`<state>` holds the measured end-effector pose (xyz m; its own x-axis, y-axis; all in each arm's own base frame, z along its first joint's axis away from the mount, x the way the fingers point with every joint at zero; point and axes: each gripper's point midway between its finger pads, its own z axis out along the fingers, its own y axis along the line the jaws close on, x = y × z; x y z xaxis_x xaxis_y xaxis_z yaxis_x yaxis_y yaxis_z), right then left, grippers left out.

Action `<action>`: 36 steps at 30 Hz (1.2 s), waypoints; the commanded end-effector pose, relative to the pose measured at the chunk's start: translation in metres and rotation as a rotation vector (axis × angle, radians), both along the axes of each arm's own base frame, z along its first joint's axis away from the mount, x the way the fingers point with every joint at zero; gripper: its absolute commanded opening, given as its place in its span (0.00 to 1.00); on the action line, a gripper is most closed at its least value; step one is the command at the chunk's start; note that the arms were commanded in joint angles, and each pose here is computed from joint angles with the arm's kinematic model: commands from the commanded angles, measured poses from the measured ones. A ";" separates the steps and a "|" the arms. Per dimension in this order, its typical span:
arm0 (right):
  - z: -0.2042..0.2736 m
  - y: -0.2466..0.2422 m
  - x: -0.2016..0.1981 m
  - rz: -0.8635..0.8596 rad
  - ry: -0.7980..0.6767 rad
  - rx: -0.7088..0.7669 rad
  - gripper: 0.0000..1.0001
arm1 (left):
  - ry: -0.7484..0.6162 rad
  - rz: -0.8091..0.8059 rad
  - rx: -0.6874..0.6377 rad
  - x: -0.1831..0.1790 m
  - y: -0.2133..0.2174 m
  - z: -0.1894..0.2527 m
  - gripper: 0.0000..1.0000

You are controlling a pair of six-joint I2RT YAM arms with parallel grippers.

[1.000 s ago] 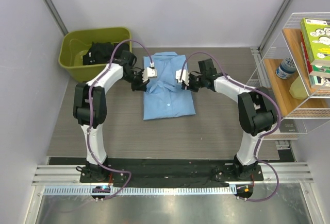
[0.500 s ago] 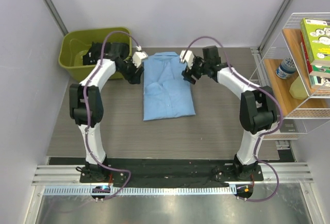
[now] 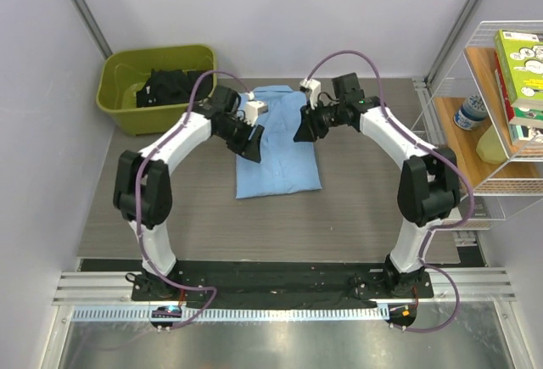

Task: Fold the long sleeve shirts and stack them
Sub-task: Fold the shirt

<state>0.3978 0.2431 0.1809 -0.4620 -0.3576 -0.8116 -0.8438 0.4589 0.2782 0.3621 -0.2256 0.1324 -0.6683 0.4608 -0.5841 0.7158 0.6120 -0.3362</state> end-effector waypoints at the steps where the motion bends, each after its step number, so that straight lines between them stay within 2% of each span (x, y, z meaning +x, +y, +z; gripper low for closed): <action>1: -0.045 0.006 -0.019 -0.040 0.273 0.016 0.30 | 0.088 0.196 0.051 0.026 -0.001 -0.037 0.50; 5: -0.083 -0.002 -0.008 -0.078 0.318 -0.055 0.29 | 0.008 0.269 0.126 0.074 0.002 -0.059 0.53; 7: -0.099 -0.005 -0.004 -0.088 0.340 -0.080 0.29 | -0.062 0.295 0.127 0.097 0.001 -0.051 0.56; 10: -0.105 -0.008 0.004 -0.106 0.338 -0.106 0.29 | -0.114 0.289 0.150 0.112 0.003 -0.047 0.58; 13: -0.082 -0.013 0.007 -0.113 0.328 -0.085 0.30 | -0.147 0.276 0.158 0.104 0.009 -0.029 0.61; 14: -0.073 -0.013 0.006 -0.113 0.326 -0.073 0.31 | -0.148 0.254 0.138 0.097 0.007 -0.022 0.63; 15: -0.062 -0.012 0.001 -0.120 0.340 -0.052 0.34 | -0.164 0.200 0.054 0.082 -0.003 0.008 0.63; 16: -0.041 -0.008 -0.007 -0.096 0.333 -0.005 0.36 | -0.112 0.165 0.010 0.062 -0.007 0.006 0.65; 17: -0.031 -0.006 -0.013 -0.089 0.343 0.021 0.38 | -0.095 0.132 -0.060 0.046 -0.015 0.019 0.73; 18: -0.030 -0.004 -0.024 -0.081 0.377 0.045 0.46 | -0.040 0.046 -0.193 0.021 -0.033 0.035 0.78; 19: -0.024 -0.001 -0.032 -0.087 0.418 0.073 0.49 | 0.048 0.072 -0.262 -0.008 -0.035 0.043 0.84; 20: -0.010 0.007 -0.045 -0.051 0.436 0.116 0.54 | 0.045 0.068 -0.336 -0.013 -0.043 0.053 0.93; 21: -0.017 0.010 -0.058 -0.052 0.497 0.127 0.63 | 0.142 0.064 -0.396 -0.039 -0.047 0.050 1.00; 22: -0.015 0.015 -0.068 -0.018 0.508 0.144 0.71 | 0.232 0.106 -0.436 -0.051 -0.053 0.051 1.00; 24: -0.019 0.028 -0.091 0.025 0.555 0.153 0.88 | 0.281 0.119 -0.489 -0.062 -0.060 0.043 1.00; 25: -0.021 0.030 -0.097 0.036 0.580 0.159 0.92 | 0.342 0.139 -0.529 -0.067 -0.065 0.047 1.00; 28: -0.036 0.038 -0.109 0.078 0.672 0.174 1.00 | 0.397 0.163 -0.584 -0.068 -0.073 0.037 1.00; 30: -0.057 0.040 -0.109 0.079 0.737 0.165 1.00 | 0.468 0.212 -0.580 -0.066 -0.075 0.018 1.00; 36: -0.131 0.009 -0.104 -0.028 0.919 0.119 1.00 | 0.593 0.334 -0.466 -0.062 -0.055 -0.066 1.00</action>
